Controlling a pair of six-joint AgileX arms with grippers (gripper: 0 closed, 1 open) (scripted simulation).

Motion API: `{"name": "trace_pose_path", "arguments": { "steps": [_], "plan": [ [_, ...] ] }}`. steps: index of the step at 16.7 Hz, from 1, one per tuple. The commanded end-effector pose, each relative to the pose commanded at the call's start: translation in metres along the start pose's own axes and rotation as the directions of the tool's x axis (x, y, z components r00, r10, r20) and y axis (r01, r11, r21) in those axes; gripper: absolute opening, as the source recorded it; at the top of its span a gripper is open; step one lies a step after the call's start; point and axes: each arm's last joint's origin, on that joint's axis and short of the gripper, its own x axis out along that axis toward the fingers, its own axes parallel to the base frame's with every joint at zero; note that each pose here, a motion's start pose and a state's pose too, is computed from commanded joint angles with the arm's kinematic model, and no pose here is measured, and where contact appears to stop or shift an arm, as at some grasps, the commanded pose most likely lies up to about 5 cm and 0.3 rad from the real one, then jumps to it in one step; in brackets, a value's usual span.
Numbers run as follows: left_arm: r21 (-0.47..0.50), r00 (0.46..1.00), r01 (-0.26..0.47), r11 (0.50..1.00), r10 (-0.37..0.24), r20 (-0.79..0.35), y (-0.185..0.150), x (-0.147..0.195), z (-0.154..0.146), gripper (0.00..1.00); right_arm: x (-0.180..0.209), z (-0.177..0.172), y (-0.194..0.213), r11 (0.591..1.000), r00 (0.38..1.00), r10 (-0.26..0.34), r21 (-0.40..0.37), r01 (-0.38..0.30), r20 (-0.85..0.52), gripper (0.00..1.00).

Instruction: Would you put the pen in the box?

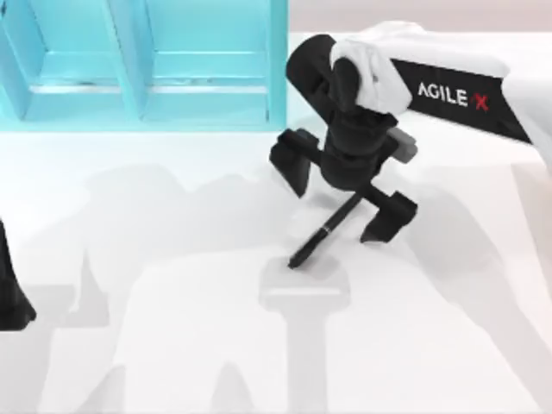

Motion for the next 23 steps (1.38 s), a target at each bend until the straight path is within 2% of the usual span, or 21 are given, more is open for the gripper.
{"name": "trace_pose_path", "arguments": {
  "steps": [5, 18, 23],
  "plan": [
    [0.0, 1.0, 0.0, 1.0, 0.0, 0.0, 0.0, 0.0, 0.0, 1.0, 0.0056, -0.0004, -0.0008, 1.0, 1.0, -0.003, 0.0, 0.003, -0.001, 1.0],
    [0.0, 1.0, 0.0, 1.0, 0.0, 0.0, 0.0, 0.0, 0.0, 1.0, 0.0056, -0.0004, -0.0008, 1.0, 1.0, -0.003, 0.0, 0.003, -0.001, 0.02],
    [0.0, 1.0, 0.0, 1.0, 0.0, 0.0, 0.0, 0.0, 0.0, 1.0, 0.0056, -0.0004, -0.0008, 1.0, 1.0, -0.003, 0.0, 0.003, -0.001, 0.0]
  ]
}}
